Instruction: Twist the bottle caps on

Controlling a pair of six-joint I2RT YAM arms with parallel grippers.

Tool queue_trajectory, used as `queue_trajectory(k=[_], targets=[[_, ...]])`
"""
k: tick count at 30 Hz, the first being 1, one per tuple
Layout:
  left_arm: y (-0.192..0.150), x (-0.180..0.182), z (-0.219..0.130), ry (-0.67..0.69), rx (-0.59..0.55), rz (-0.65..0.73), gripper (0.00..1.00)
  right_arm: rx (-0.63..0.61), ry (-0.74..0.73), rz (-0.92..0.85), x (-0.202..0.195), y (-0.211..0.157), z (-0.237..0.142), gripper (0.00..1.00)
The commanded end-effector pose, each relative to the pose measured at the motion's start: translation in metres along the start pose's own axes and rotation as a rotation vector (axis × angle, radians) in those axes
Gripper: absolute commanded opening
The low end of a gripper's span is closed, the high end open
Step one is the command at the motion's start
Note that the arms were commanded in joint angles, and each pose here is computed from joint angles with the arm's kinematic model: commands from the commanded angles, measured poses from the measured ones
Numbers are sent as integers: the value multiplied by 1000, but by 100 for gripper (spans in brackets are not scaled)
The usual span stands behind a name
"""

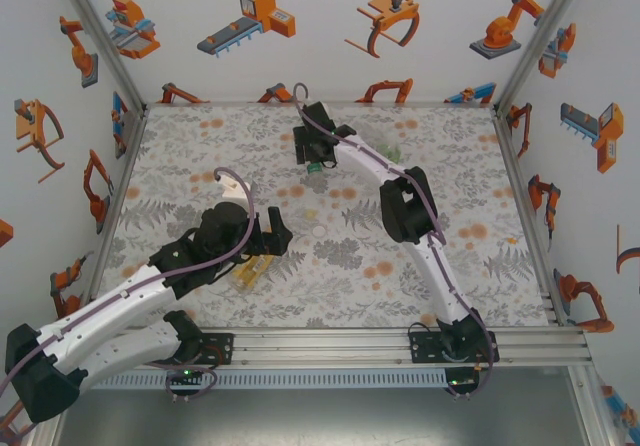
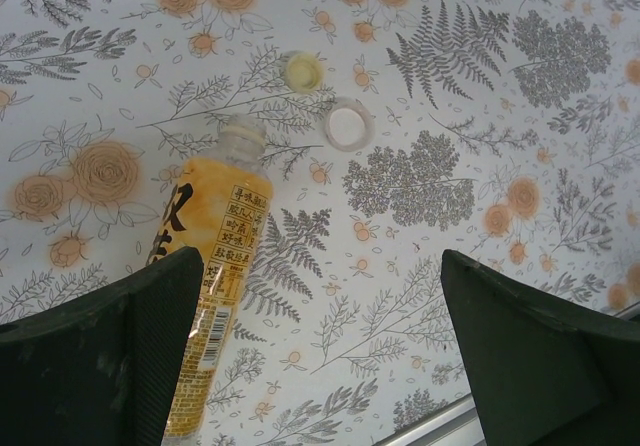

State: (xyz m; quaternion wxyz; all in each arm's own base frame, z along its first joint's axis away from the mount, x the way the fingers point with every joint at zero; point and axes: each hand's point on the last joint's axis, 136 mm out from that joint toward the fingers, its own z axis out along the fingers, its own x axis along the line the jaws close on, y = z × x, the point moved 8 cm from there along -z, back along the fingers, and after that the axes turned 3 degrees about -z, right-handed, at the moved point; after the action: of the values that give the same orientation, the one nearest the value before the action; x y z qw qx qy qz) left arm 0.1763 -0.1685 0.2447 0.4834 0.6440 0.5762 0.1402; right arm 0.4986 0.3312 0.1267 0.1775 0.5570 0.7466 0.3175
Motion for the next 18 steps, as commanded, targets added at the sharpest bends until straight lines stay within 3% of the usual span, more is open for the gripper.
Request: queue_trajectory(k=[1, 4, 11, 18], targets=[[4, 0, 0, -8, -15, -34, 95, -21, -19, -26, -4, 2, -4, 56], [5, -1, -2, -11, -13, -41, 95, -43, -3, -28, -2, 10, -16, 48], [8, -3, -8, -32, -14, -54, 95, -102, 28, -54, 1, 23, -76, 46], [19, -11, -13, -66, -14, -59, 93, -128, 93, -110, -4, 3, -141, 42]])
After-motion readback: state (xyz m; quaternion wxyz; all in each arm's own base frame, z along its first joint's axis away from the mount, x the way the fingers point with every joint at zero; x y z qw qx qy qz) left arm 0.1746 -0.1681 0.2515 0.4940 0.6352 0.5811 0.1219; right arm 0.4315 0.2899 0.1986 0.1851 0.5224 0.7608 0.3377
